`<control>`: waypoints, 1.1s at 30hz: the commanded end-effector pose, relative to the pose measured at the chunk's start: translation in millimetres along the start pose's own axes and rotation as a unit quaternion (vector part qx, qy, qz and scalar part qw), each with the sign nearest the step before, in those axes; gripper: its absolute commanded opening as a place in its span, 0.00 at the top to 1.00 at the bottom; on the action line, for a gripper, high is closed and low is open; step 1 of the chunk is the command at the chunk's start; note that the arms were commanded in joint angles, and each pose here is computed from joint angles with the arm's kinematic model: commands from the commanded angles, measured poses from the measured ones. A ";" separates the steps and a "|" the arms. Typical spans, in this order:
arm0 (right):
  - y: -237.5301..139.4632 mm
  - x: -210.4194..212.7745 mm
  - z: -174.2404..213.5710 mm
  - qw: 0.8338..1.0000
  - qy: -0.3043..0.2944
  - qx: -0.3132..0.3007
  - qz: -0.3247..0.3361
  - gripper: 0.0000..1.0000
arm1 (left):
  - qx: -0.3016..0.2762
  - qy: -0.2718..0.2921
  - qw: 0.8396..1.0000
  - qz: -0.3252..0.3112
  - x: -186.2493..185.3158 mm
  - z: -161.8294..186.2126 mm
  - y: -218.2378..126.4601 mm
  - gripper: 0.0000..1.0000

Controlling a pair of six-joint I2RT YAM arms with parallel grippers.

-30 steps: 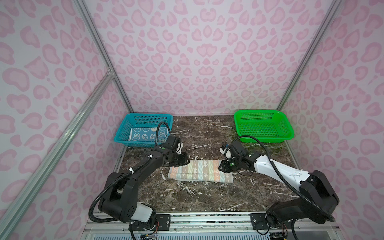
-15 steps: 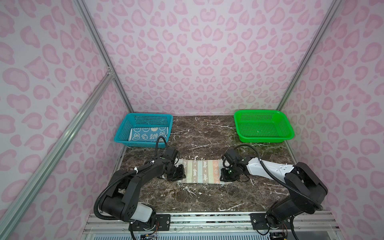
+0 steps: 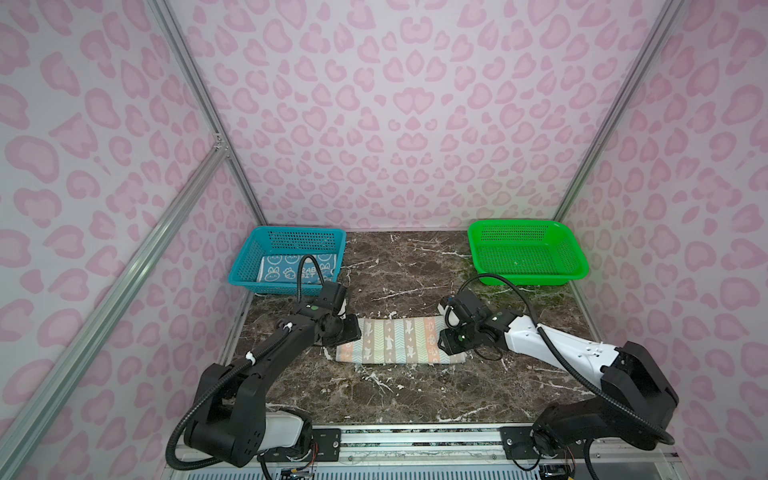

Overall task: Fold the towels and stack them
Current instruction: 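Fold the towel end near the right gripper toward the left gripper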

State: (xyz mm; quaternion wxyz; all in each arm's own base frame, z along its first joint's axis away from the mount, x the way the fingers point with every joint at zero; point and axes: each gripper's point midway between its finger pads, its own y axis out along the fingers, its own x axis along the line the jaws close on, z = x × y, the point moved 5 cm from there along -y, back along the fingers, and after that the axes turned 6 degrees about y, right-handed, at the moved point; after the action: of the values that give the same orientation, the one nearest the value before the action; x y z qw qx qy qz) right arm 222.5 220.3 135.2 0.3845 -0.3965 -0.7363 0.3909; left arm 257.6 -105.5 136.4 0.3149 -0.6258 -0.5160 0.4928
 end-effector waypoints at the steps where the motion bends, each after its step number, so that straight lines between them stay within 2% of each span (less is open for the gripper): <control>1: -5.0 15.9 -9.4 0.990 -0.135 -0.032 0.020 0.33 | -0.041 -0.007 0.999 -0.020 3.1 -12.5 -23.4 0.38; 6: 4.0 54.4 -13.9 0.960 -0.278 -0.039 0.005 0.23 | -0.089 -0.064 0.994 -0.002 21.6 -20.3 -48.9 0.23; 8: 12.5 70.4 -13.4 0.945 -0.326 -0.039 -0.007 0.23 | -0.097 -0.092 0.991 0.001 35.1 -18.3 -53.2 0.13; 9: 17.3 80.0 -13.3 0.935 -0.351 -0.042 -0.015 0.23 | -0.098 -0.107 0.989 0.002 42.7 -15.9 -54.2 0.02; 13: 39.3 113.7 -7.4 0.904 -0.421 -0.044 -0.058 0.23 | -0.101 -0.163 0.981 0.012 68.1 -5.3 -54.1 0.00; 16: 55.9 129.1 -4.5 0.892 -0.444 -0.036 -0.076 0.24 | -0.095 -0.195 0.976 0.018 82.6 2.0 -52.3 0.02; 20: 80.1 136.0 -5.0 0.886 -0.457 -0.018 -0.079 0.24 | -0.089 -0.218 0.972 0.023 93.2 7.5 -48.5 0.02; 25: 110.4 131.1 -5.6 0.887 -0.458 0.015 -0.052 0.27 | -0.081 -0.223 0.971 0.027 95.5 7.8 -45.6 0.02; 30: 134.4 117.6 -5.4 0.895 -0.443 0.052 -0.013 0.33 | -0.074 -0.221 0.972 0.028 95.5 9.4 -44.2 0.03; 33: 142.5 109.3 -2.2 0.896 -0.440 0.060 0.001 0.41 | -0.070 -0.218 0.973 0.031 94.8 11.0 -43.2 0.02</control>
State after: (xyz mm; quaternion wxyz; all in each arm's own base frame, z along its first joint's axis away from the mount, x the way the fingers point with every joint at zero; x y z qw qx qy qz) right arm 220.6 391.7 61.2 0.0464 -0.1402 -0.8416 0.5196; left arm 234.6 -2.0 147.0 0.1271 -0.5365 -0.5961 0.5836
